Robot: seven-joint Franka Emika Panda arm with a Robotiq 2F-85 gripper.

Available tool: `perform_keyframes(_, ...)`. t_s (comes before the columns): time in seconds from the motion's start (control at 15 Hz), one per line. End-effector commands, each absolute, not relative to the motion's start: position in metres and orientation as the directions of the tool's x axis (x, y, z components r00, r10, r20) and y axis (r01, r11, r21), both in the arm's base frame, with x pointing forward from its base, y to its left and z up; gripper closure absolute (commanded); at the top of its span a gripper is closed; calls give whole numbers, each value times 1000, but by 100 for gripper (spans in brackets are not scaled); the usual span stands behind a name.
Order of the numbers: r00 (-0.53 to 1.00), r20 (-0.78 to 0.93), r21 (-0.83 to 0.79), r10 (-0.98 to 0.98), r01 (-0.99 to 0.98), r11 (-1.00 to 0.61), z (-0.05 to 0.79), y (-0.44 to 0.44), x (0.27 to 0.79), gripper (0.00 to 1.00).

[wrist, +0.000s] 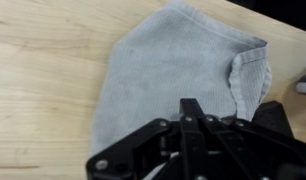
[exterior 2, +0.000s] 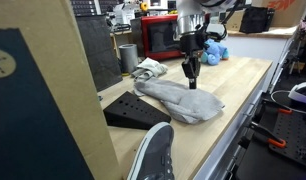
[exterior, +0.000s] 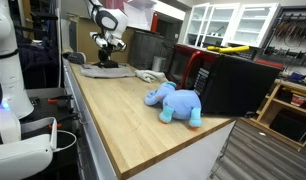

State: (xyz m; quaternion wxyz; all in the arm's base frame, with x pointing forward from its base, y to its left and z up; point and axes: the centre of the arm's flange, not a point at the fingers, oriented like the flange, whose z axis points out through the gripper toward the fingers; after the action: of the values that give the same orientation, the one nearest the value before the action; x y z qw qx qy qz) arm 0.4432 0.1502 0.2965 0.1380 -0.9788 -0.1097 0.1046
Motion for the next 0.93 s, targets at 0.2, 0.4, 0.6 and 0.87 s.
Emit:
perform_keyframes(0.2, 944, -177, -310, 278, 214, -926, 326, 118, 430, 66)
perform_keyframes(0.4, 920, -221, -349, 324, 236, -907, 316, 136, 408, 44)
perform_keyframes(0.6, 908, -253, -376, 332, 224, -899, 304, 155, 396, 22)
perform_keyframes(0.87, 907, -261, -422, 329, 200, -884, 293, 180, 387, 0)
